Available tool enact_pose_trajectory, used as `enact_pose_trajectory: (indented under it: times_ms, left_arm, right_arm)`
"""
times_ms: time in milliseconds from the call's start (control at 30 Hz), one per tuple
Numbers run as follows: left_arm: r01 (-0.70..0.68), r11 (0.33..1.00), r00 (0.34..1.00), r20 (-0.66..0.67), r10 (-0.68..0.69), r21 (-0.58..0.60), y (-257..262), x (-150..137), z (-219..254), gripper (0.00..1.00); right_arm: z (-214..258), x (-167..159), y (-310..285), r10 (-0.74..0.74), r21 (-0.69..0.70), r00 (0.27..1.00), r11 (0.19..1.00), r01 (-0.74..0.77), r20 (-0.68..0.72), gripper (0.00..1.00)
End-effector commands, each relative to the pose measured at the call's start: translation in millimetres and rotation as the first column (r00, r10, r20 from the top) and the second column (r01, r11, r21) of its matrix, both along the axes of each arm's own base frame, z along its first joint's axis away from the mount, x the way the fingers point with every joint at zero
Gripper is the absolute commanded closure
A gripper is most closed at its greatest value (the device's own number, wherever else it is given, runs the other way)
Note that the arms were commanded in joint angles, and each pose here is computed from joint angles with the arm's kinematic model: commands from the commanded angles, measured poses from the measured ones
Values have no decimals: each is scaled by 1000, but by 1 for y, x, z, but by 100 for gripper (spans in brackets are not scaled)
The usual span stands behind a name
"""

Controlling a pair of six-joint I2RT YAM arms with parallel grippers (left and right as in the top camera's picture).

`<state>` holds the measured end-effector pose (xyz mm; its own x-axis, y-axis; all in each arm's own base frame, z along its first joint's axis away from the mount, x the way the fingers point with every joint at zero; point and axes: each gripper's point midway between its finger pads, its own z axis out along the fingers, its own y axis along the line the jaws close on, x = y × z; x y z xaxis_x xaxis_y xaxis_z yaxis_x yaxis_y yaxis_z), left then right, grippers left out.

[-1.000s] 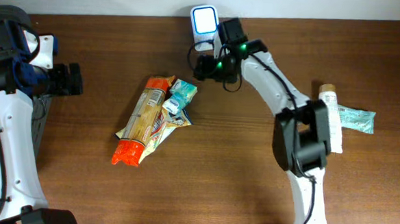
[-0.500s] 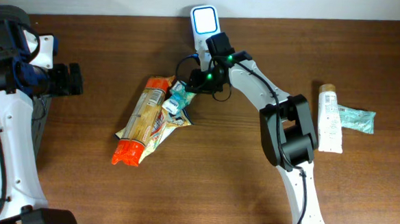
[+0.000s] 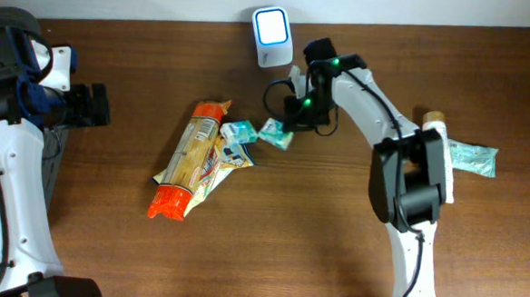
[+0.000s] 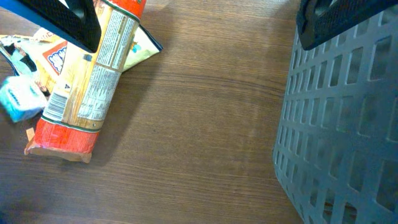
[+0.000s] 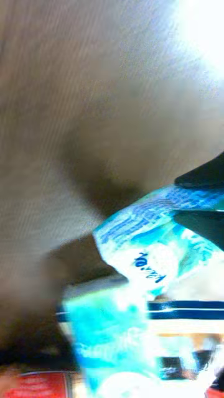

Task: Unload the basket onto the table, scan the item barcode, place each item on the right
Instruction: 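Reach into the pile and grasp a small teal tissue pack, then lift the tissue pack and bring it to the scanner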

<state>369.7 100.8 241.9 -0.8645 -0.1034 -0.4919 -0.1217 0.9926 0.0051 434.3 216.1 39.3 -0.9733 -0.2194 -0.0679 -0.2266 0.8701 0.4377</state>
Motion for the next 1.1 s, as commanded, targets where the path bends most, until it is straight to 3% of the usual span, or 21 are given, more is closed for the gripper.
enact_pose_trajectory:
  times_ms: [0, 67, 167, 233, 300, 333, 400, 467, 533, 667, 767, 833, 1000, 1067]
  left_arm:
    - [6, 1000, 1000, 10, -6, 10, 2, 0, 4, 1]
    - [6, 1000, 1000, 10, -6, 10, 2, 0, 4, 1]
    - [6, 1000, 1000, 10, -6, 10, 2, 0, 4, 1]
    - [6, 1000, 1000, 10, -6, 10, 2, 0, 4, 1]
    - [6, 1000, 1000, 10, -6, 10, 2, 0, 4, 1]
    - [6, 1000, 1000, 10, -6, 10, 2, 0, 4, 1]
    - [6, 1000, 1000, 10, -6, 10, 2, 0, 4, 1]
    - [6, 1000, 1000, 10, -6, 10, 2, 0, 4, 1]
    - [6, 1000, 1000, 10, -6, 10, 2, 0, 4, 1]
    - [6, 1000, 1000, 10, -6, 9, 2, 0, 4, 1]
    - [6, 1000, 1000, 10, -6, 10, 2, 0, 4, 1]
    - [6, 1000, 1000, 10, -6, 9, 2, 0, 4, 1]
    - [6, 1000, 1000, 10, -6, 9, 2, 0, 4, 1]
    - [6, 1000, 1000, 10, -6, 10, 2, 0, 4, 1]
  right_arm:
    - [14, -13, -34, 60, -189, 998, 980, -54, 23, 96]
    - [10, -18, -47, 74, -259, 997, 963, -70, 7, 96]
    - [10, -17, -47, 181, -257, 983, 952, -167, 32, 96]
    - [10, -16, -46, 170, -256, 985, 954, -156, 36, 96]
    - [10, -14, -49, 51, -256, 999, 966, -46, 17, 96]
    - [10, -11, -55, -115, -260, 993, 959, 108, -13, 96]
    - [10, -6, -67, -292, -266, 956, 925, 272, -39, 96]
    - [16, -4, -56, -291, -143, 952, 950, 276, -93, 96]
    - [42, -11, -33, -157, 153, 971, 971, 185, -178, 96]
    - [100, -10, -40, -93, 550, 959, 802, 231, -267, 96]
    - [139, -6, -50, -85, 710, 942, 637, 302, -324, 96]
    - [172, -3, -52, -62, 798, 920, 478, 367, -386, 96]
    - [190, -17, -52, -56, 683, 780, 447, 577, -623, 96]
    - [196, -20, -50, -52, 683, 781, 450, 575, -622, 96]
